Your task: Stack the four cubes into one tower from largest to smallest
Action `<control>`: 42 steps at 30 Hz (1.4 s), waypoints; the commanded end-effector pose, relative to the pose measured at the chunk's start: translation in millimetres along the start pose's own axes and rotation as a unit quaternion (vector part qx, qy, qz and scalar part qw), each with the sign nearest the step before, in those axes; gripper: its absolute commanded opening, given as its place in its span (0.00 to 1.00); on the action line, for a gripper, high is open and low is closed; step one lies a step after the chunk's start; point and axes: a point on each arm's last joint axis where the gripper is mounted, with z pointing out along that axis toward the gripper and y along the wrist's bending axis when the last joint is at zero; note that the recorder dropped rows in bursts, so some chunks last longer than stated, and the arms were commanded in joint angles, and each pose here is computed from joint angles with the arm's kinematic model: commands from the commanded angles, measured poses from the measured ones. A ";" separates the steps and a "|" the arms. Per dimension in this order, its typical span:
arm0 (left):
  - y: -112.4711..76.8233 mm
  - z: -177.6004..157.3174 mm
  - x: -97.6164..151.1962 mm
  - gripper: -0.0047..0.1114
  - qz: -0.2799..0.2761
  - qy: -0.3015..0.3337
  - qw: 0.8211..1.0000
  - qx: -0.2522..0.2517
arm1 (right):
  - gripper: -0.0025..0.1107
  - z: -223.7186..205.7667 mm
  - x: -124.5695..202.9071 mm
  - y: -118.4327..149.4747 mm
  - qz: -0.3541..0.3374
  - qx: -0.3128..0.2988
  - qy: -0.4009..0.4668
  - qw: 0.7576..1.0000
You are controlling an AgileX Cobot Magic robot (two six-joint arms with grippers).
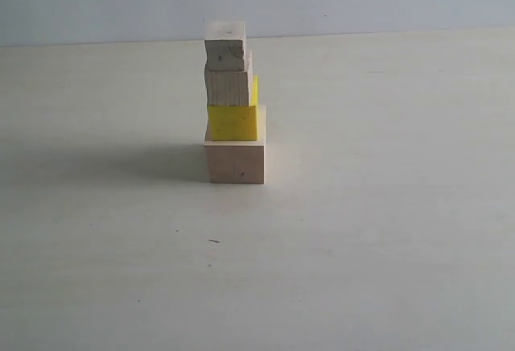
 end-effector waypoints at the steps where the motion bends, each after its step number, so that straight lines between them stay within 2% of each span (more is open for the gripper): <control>1: 0.9 0.5 2.3 0.04 0.011 -0.001 1.000 -0.003 | 0.02 -0.6 1.5 -0.4 0.000 0.002 0.002 1.000; 7: 1.6 0.3 3.1 0.04 0.046 0.003 0.999 0.003 | 0.02 -0.6 1.5 -0.4 0.000 0.002 0.002 1.000; 13: 4.7 8.7 27.8 0.04 -0.022 0.032 0.999 -0.013 | 0.02 -0.6 1.5 -0.3 0.001 0.002 0.002 1.000; 16: 4.7 11.2 38.0 0.04 -0.032 0.047 0.998 -0.014 | 0.02 -0.6 1.5 -0.3 0.001 0.002 0.002 1.000; 42: 6.2 11.2 37.9 0.04 -0.012 0.047 0.999 -0.021 | 0.02 -0.6 1.3 -0.1 0.007 0.001 0.001 1.000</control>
